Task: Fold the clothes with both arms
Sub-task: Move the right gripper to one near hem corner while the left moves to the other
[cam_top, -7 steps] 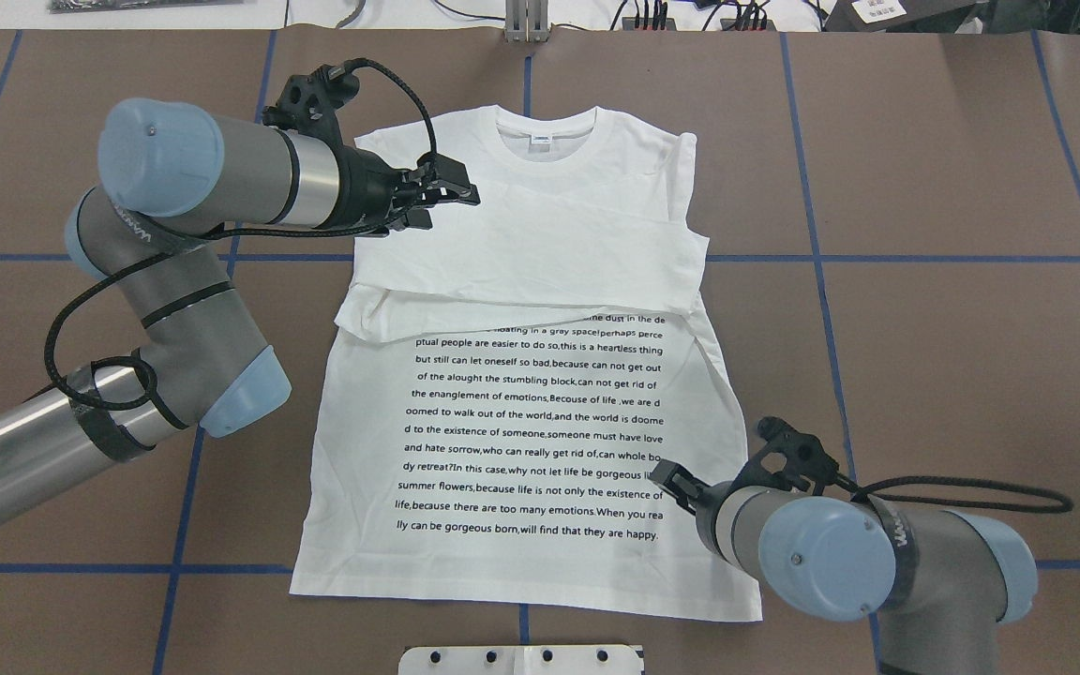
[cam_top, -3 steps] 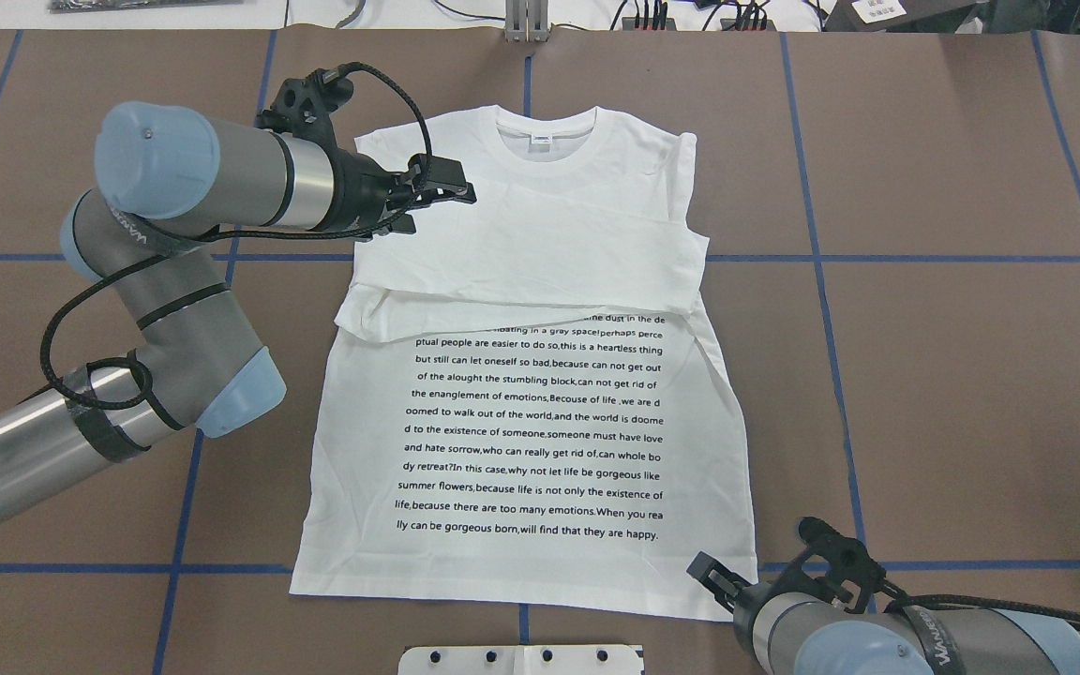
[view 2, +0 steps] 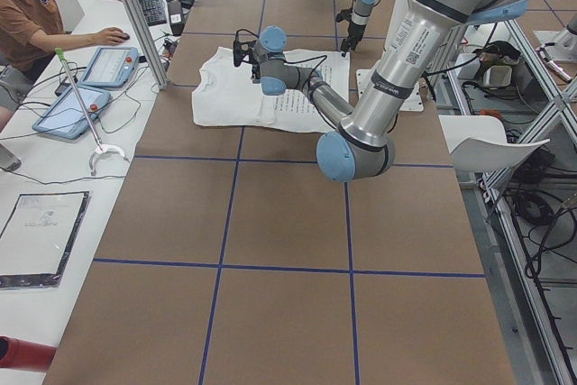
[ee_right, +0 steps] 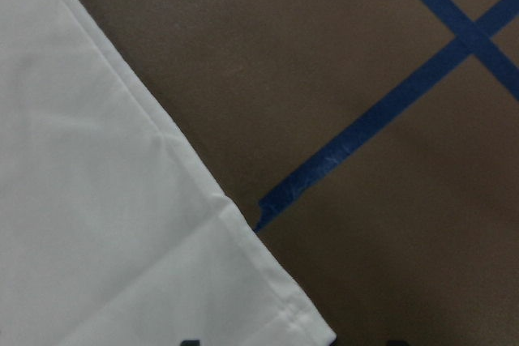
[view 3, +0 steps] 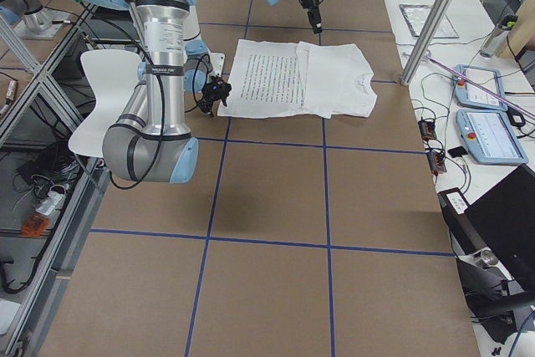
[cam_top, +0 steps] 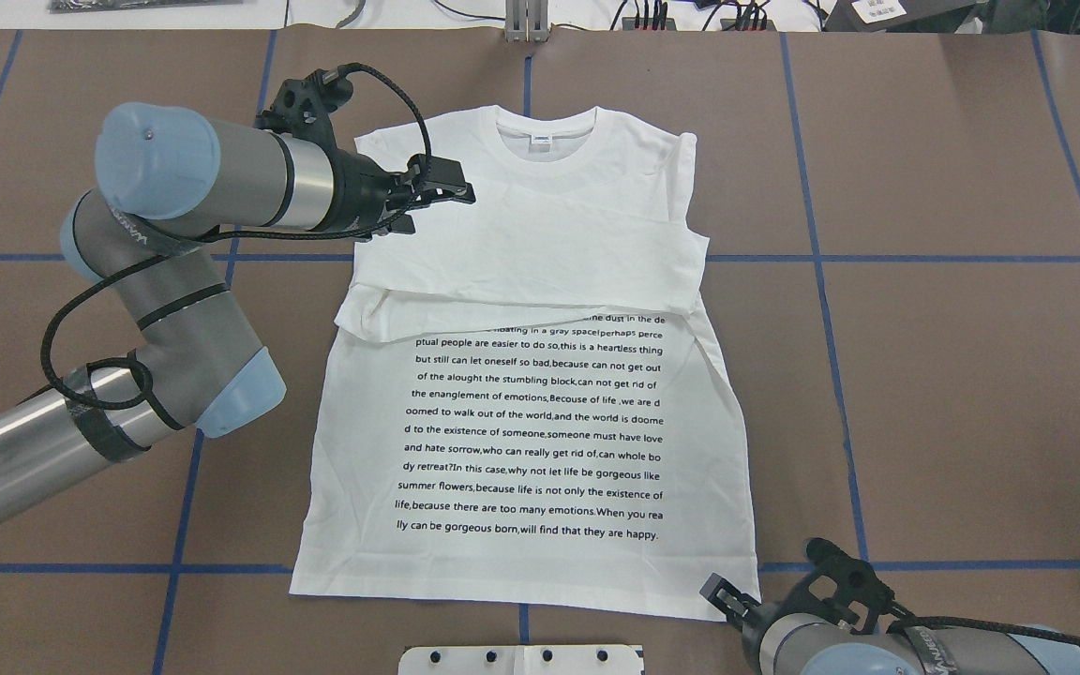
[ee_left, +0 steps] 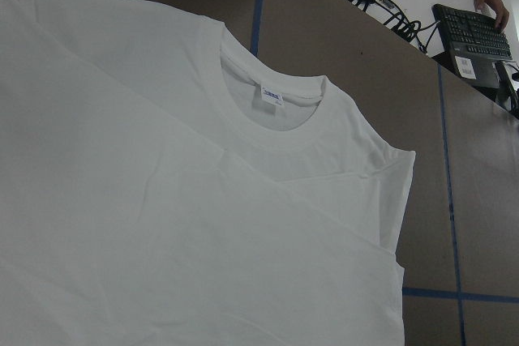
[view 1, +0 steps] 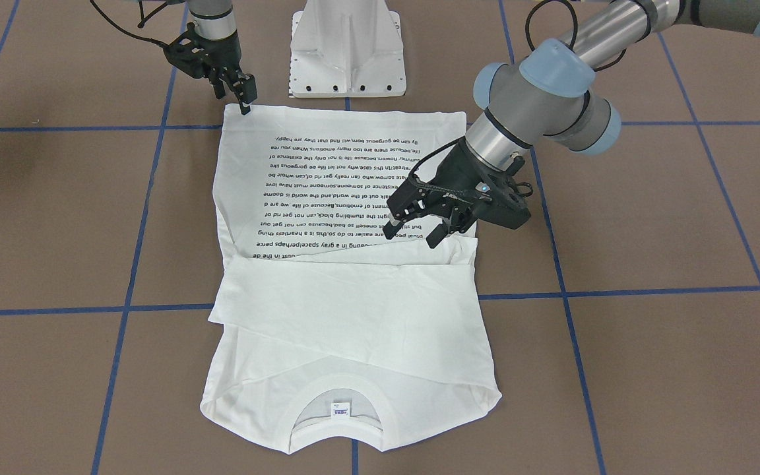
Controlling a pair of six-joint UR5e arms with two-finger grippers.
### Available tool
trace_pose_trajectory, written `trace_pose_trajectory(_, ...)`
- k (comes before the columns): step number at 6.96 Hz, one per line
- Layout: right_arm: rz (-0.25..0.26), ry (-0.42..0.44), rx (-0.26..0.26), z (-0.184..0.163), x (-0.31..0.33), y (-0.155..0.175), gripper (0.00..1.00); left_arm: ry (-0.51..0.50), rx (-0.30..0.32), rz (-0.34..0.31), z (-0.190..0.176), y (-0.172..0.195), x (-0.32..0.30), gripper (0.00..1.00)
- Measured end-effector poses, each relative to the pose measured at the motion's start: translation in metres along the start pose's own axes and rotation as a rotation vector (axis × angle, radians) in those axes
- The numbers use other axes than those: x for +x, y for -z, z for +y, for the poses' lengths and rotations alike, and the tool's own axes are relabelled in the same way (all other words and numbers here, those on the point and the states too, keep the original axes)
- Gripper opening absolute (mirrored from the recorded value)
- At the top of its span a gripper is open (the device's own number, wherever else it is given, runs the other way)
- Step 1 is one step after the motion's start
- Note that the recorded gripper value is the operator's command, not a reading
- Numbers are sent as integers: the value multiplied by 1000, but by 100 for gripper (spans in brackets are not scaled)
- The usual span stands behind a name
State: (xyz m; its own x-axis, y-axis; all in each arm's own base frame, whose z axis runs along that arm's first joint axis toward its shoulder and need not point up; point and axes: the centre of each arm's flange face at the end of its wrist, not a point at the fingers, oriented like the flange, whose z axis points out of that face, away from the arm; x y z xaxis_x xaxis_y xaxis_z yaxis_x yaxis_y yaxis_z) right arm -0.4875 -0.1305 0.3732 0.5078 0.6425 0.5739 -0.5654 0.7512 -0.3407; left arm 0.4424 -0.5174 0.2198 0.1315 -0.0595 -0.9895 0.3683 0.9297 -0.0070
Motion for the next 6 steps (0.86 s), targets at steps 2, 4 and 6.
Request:
trace_pose_trajectory(2, 1, -2, -2, 0, 0, 0, 0, -1, 1, 0, 0, 0, 0, 94)
trace_pose_trajectory(4, 0, -11, -5, 0, 0, 2, 0, 2, 0, -2, 0, 1, -2, 94)
trace_pose_trajectory(6, -3, -27, -16, 0, -1, 7, 0, 13, -1, -18, 3, 2, -15, 94)
